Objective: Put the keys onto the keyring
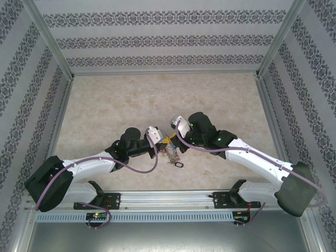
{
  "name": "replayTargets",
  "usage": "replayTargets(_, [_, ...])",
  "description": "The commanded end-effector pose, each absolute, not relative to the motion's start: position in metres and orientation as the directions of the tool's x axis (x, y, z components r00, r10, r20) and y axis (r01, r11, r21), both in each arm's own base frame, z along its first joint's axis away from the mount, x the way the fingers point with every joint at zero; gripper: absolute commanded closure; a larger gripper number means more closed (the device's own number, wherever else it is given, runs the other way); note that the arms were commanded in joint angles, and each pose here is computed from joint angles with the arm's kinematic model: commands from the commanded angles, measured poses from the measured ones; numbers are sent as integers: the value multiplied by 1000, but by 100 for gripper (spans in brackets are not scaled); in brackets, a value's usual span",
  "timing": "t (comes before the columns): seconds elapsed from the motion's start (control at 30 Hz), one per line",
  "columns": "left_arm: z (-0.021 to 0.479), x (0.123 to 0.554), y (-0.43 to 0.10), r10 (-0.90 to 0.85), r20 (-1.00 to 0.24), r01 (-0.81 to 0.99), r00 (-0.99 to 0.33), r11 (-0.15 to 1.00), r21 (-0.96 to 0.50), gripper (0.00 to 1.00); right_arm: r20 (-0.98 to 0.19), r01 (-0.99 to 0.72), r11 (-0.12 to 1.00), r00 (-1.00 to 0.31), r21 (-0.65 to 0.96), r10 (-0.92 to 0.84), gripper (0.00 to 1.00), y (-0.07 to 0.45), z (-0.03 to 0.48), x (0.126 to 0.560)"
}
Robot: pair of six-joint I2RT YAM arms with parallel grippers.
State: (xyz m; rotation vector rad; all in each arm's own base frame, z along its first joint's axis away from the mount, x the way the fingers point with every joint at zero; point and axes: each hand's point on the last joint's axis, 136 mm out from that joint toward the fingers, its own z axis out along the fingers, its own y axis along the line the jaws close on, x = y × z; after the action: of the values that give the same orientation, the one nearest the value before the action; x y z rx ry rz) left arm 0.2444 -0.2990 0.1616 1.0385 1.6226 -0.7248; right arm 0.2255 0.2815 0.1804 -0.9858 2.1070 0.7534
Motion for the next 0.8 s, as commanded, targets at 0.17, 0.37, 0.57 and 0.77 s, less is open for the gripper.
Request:
replayTargets(0.17, [178, 240, -302, 232, -973, 900, -11, 426, 91, 100, -762, -772, 602, -511, 204, -397, 100, 262, 172, 238])
replayTargets(0.37, [174, 242, -298, 231, -973, 887, -20, 452, 89, 100, -770, -777, 592, -507, 215, -386, 100, 266, 179, 239])
replayTargets(0.57, [174, 241, -294, 216, -976, 879, -9, 466, 95, 100, -771, -774, 598, -506, 208, -387, 100, 265, 180, 241])
replayTargets(0.77, [180, 239, -297, 165, -986, 888, 9, 452, 83, 100, -738, -761, 612, -538, 216, -408, 100, 269, 158, 243])
